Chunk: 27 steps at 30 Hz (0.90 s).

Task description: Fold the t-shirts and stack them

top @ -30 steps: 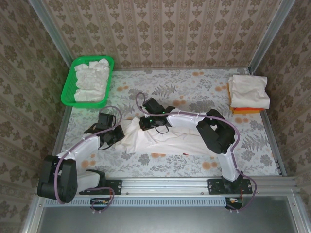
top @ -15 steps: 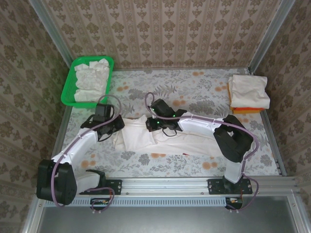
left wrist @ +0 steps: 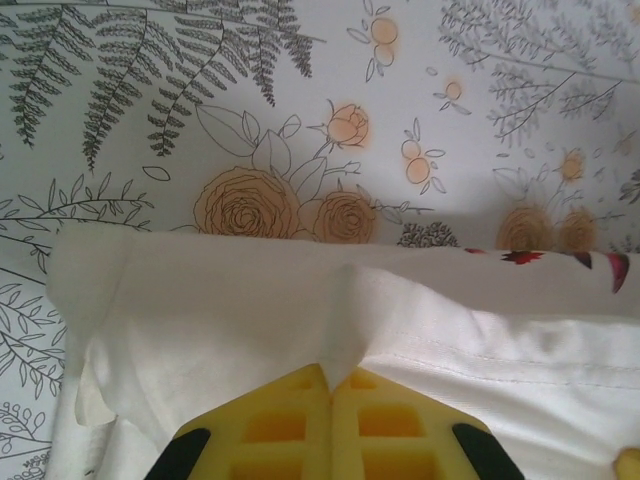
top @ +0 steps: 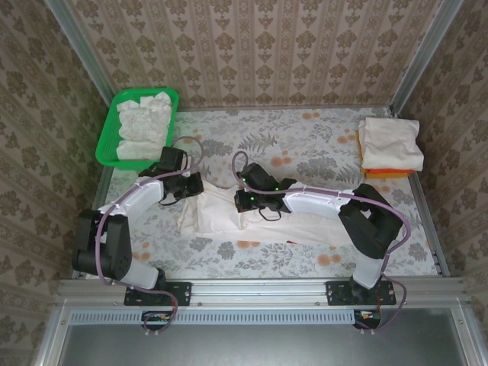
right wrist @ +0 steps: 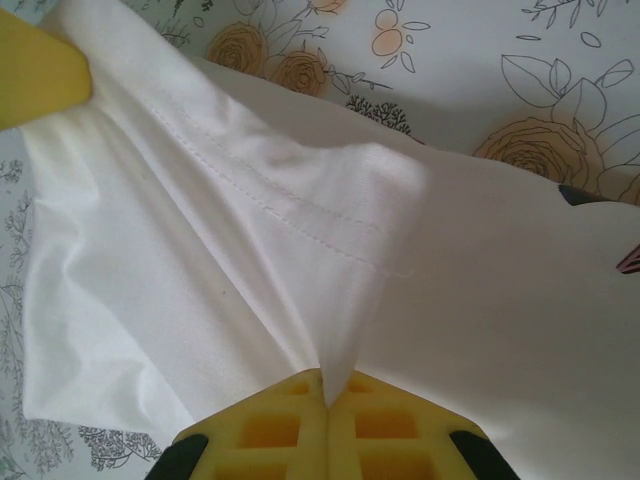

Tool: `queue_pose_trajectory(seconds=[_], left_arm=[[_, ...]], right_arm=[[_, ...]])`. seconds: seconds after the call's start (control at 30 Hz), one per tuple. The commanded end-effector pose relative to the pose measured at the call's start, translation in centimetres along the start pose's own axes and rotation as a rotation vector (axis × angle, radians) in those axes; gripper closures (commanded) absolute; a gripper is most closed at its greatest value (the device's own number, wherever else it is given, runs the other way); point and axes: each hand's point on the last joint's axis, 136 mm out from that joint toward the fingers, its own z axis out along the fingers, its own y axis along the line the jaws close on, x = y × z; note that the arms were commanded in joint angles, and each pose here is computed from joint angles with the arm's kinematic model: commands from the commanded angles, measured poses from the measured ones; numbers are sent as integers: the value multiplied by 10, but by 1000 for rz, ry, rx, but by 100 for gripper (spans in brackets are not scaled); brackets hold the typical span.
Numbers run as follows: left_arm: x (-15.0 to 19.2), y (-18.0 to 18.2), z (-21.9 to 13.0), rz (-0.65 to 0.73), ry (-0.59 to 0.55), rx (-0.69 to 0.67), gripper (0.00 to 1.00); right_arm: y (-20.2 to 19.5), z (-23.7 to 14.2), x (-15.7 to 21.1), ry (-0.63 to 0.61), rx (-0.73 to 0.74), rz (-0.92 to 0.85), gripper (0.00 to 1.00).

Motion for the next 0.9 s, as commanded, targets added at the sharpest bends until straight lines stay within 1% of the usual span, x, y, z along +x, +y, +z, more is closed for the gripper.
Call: queue_pose_trajectory(seconds=[0.0, 0.03, 0.13, 0.2, 0.23, 0.27, 0.3, 0.33, 0.37, 0.4, 0.43, 0.47, 0.53, 0.6, 0.63, 0.67, 0.7, 0.77, 0.87], left_arm=[[10, 7, 8, 21, 47, -18, 99], [12, 10, 10, 18, 57, -28, 95], [17, 15, 12, 19, 85, -69, 77], [16, 15, 6, 30, 87, -108, 57], [14, 14, 2, 41, 84, -120, 50], [12, 12, -3, 50, 75, -137, 41], [8, 8, -10, 61, 58, -148, 36], [7, 2, -14, 74, 46, -154, 29], [4, -5, -19, 87, 27, -157, 21], [3, -13, -23, 93, 15, -157, 17], [4, -20, -25, 93, 9, -149, 14], [6, -26, -25, 78, 5, -137, 14], [12, -35, -22, 32, -9, -93, 21], [26, -42, -15, -23, -3, -44, 36], [34, -45, -11, -39, 8, -27, 48], [44, -45, -8, -56, 25, -17, 62], [53, -43, -4, -73, 41, -21, 70], [71, -38, 3, -103, 66, -25, 81], [94, -32, 12, -143, 96, -12, 88]], right_arm=[[-10, 9, 4, 17, 61, 5, 97], [-10, 9, 3, 18, 60, 0, 96], [-6, 1, -4, -9, 56, -17, 90], [-4, -13, -13, -57, 53, -29, 76], [-3, -20, -17, -80, 56, -37, 69], [-4, -28, -21, -105, 64, -48, 62], [-5, -36, -25, -130, 76, -61, 57], [-6, -42, -29, -152, 83, -71, 51], [-7, -46, -32, -169, 96, -83, 49], [-7, -49, -35, -181, 99, -94, 44], [-7, -48, -38, -184, 100, -101, 43], [-5, -46, -41, -178, 94, -105, 44], [-1, -37, -45, -147, 69, -96, 48], [6, -24, -50, -116, 32, -71, 55], [9, -18, -51, -100, 15, -63, 59], [13, -11, -51, -82, 0, -54, 62], [15, -4, -49, -61, -13, -44, 66], [20, 9, -45, -30, -48, -24, 69], [29, 28, -34, 45, -113, -20, 70]])
